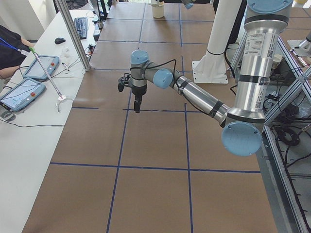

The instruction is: Left arm hands cup to right arm to dump lemon

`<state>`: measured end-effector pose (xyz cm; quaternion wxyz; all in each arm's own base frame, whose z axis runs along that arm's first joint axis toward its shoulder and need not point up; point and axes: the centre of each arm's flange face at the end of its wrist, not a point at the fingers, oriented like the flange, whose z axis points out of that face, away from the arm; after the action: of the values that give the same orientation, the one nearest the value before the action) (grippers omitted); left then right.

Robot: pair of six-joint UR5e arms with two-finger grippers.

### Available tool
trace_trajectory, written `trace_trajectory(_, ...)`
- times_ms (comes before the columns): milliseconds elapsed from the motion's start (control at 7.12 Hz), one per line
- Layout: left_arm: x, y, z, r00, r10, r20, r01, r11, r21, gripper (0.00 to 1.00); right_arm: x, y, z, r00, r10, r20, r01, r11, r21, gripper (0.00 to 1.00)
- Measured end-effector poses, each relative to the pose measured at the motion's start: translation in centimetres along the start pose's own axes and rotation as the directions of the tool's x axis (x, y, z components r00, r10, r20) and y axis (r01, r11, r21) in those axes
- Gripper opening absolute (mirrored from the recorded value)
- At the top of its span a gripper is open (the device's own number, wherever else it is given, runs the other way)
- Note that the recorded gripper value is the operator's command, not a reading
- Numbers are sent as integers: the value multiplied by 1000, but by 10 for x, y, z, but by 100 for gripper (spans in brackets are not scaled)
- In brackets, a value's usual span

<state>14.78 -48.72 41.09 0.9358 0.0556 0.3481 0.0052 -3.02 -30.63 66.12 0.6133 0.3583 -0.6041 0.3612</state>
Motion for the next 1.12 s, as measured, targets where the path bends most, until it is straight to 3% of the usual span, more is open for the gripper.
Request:
trace_trajectory(140, 2, -2, -1, 1000, 2, -2, -2, 1000, 4, 100, 16, -4, 1, 993, 115, 36, -115, 993, 12, 0)
trace_trajectory(281, 3, -2, -2, 1000, 4, -4, -4, 1000, 6, 100, 29, -8, 3, 972, 222, 83, -223, 975, 10, 0)
trace_trajectory(421, 4, -3, -3, 1000, 5, -5, -5, 1000, 7, 100, 37, -10, 3, 936, 324, 135, -326, 945, -5, 0)
trace_trajectory(843, 6, -4, -5, 1000, 9, -7, -9, 1000, 12, 100, 47, -18, -15, 798, 552, 242, -553, 830, -68, 0)
trace_trajectory(1123, 7, -4, -5, 1000, 10, -7, -10, 1000, 13, 100, 50, -24, -26, 690, 664, 290, -670, 736, -91, 0)
